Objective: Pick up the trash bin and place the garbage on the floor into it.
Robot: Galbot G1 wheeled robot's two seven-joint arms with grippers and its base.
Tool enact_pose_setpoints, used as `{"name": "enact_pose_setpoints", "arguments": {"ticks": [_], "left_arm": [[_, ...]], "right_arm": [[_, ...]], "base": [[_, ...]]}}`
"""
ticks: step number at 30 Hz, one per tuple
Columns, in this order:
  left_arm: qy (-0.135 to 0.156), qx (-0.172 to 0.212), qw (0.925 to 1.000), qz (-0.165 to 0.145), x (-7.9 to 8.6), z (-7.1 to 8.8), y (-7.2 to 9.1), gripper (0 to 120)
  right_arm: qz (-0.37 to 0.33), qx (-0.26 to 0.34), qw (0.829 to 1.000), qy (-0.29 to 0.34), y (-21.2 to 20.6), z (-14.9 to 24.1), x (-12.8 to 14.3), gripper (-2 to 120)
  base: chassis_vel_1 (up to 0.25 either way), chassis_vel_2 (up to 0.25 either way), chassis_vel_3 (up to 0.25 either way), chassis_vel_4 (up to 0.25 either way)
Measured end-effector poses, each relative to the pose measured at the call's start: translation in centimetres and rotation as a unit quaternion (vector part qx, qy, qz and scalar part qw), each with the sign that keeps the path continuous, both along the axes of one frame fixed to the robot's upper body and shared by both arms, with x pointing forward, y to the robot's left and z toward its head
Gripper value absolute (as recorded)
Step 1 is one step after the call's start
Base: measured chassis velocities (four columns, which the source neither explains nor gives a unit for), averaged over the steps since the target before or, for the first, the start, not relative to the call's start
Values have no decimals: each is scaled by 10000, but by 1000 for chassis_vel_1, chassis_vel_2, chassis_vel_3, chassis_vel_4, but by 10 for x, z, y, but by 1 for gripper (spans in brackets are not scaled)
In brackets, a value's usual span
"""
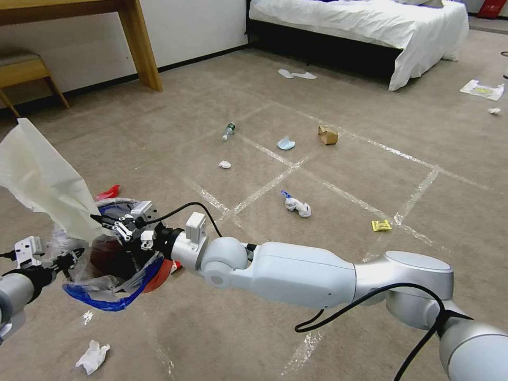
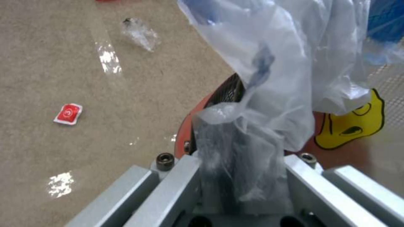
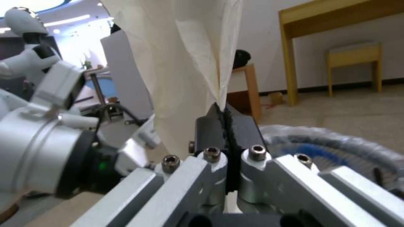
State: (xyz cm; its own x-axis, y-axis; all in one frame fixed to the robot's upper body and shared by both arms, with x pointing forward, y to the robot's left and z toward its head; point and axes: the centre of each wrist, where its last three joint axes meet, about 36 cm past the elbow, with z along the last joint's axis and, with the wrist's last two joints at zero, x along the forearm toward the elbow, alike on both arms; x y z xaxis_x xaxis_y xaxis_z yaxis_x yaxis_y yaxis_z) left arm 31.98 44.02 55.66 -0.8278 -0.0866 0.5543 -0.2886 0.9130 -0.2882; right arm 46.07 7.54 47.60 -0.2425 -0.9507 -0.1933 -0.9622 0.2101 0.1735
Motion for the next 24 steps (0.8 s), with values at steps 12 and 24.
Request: {"name": "enact_pose_setpoints", "arguments": {"ticks": [12, 24], "left_arm": [[1, -7, 10000, 20, 0, 0, 1, 0], [7, -7, 10000, 29, -1, 0, 1, 0]], "right_arm": [[88, -209, 9997, -55, -6, -8, -10, 4], [67, -266, 9996, -114, -16, -8, -12, 1]], "base": [[0, 0, 0, 0], [0, 0, 0, 0]]}}
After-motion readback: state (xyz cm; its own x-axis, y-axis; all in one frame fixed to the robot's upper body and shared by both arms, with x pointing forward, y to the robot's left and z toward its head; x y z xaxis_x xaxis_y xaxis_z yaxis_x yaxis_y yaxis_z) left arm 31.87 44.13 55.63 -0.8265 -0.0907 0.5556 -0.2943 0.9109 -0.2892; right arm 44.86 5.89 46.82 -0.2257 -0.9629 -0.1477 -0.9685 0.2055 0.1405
